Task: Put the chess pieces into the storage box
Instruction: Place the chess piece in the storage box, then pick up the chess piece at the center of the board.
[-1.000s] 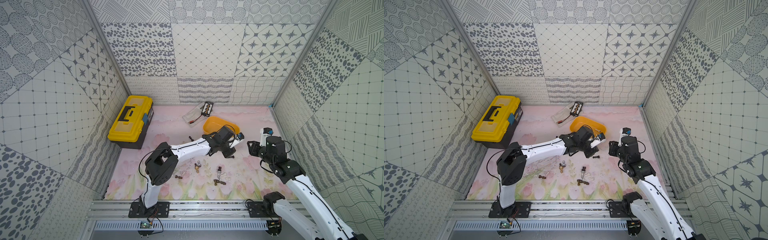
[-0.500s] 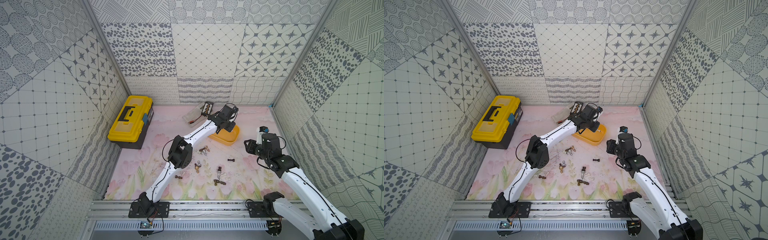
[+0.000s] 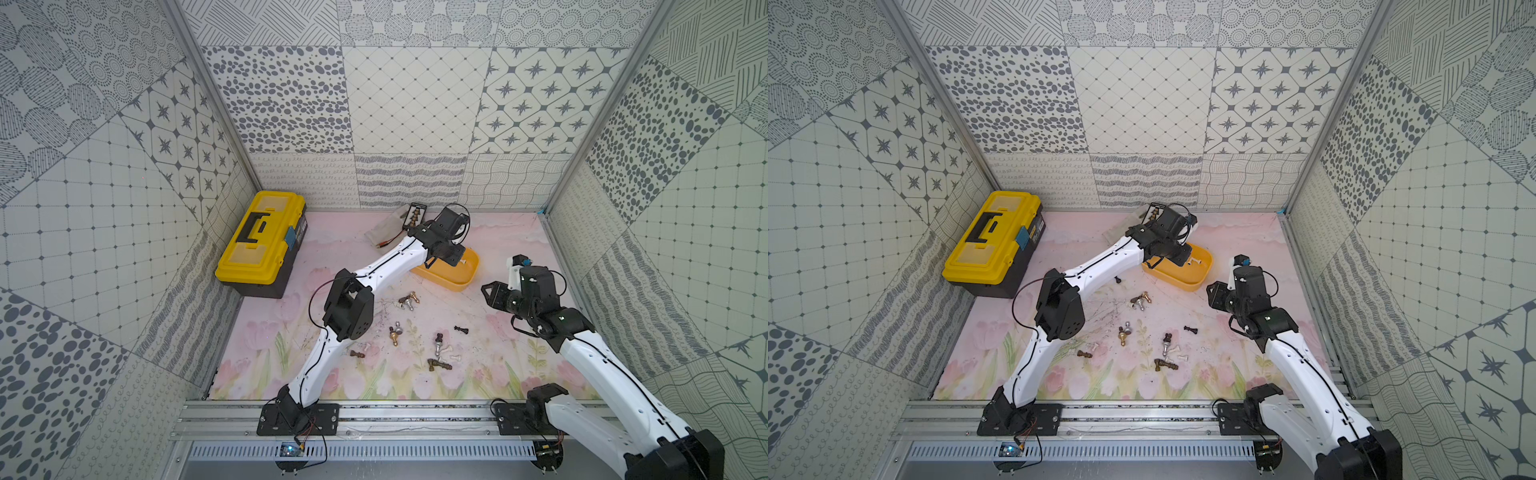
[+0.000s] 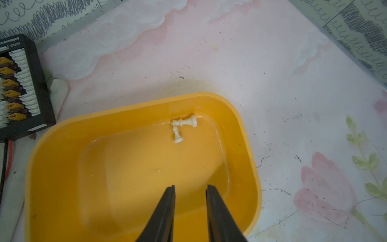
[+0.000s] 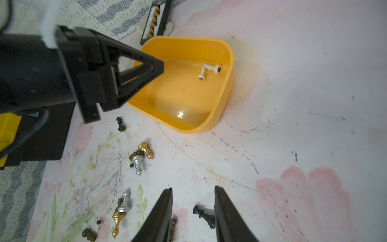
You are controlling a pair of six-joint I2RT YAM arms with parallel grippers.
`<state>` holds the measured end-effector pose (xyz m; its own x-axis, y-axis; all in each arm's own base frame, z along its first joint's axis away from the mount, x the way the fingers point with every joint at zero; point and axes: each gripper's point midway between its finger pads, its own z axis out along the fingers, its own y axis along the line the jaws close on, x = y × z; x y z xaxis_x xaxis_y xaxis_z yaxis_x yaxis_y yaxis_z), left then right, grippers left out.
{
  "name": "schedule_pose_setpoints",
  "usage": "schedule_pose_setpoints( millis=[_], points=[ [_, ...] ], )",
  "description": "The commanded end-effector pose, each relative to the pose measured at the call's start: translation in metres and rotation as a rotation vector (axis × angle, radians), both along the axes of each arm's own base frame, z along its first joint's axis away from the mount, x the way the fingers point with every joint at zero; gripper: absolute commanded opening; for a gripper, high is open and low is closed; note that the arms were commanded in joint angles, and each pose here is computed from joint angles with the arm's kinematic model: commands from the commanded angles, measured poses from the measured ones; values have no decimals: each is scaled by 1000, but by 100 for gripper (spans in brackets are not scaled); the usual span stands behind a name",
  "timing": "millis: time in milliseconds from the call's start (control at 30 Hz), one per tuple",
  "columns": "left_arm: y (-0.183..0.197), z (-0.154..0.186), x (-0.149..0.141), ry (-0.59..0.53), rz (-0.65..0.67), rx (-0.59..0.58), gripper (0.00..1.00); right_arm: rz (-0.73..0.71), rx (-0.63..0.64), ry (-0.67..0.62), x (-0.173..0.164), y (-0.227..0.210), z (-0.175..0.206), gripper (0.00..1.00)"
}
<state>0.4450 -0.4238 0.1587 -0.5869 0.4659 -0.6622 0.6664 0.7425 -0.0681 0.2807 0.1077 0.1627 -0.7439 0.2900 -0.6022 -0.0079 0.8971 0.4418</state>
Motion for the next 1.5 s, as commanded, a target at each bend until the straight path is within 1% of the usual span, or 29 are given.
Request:
schedule_pose_setpoints(
  millis=[0, 100, 167, 333, 500, 633, 700, 900, 1033, 1267, 1400, 1467],
  points=[
    [17, 26, -39, 36, -15, -9, 33, 96, -36, 154, -26, 14, -34, 42],
    [37, 23, -65, 83, -3, -1, 33, 174, -77, 251, -42, 27, -57, 46],
    [56, 15, -85, 121, 22, 7, 33, 233, -103, 296, -50, 37, -69, 48],
    [91, 0, -124, 204, 81, 2, 33, 355, -161, 352, -64, 55, -89, 48],
    [116, -2, -150, 228, 137, -26, 33, 395, -230, 398, -75, 58, -106, 48],
    [130, -3, -158, 212, 171, -29, 33, 422, -213, 409, -78, 67, -112, 46],
    [134, -3, -160, 207, 178, -23, 33, 441, -231, 428, -81, 72, -117, 45],
    [137, 4, -158, 182, 180, -24, 33, 475, -250, 435, -88, 83, -122, 44],
    [134, 2, -155, 181, 179, -24, 33, 484, -265, 452, -89, 88, -129, 43],
    [133, -4, -155, 191, 178, -20, 33, 421, -359, 491, -84, 77, -144, 35],
    [135, -8, -156, 189, 180, -17, 33, 399, -370, 496, -83, 74, -146, 31],
    [136, -12, -157, 188, 184, -12, 33, 392, -371, 491, -82, 74, -145, 26]
  ],
)
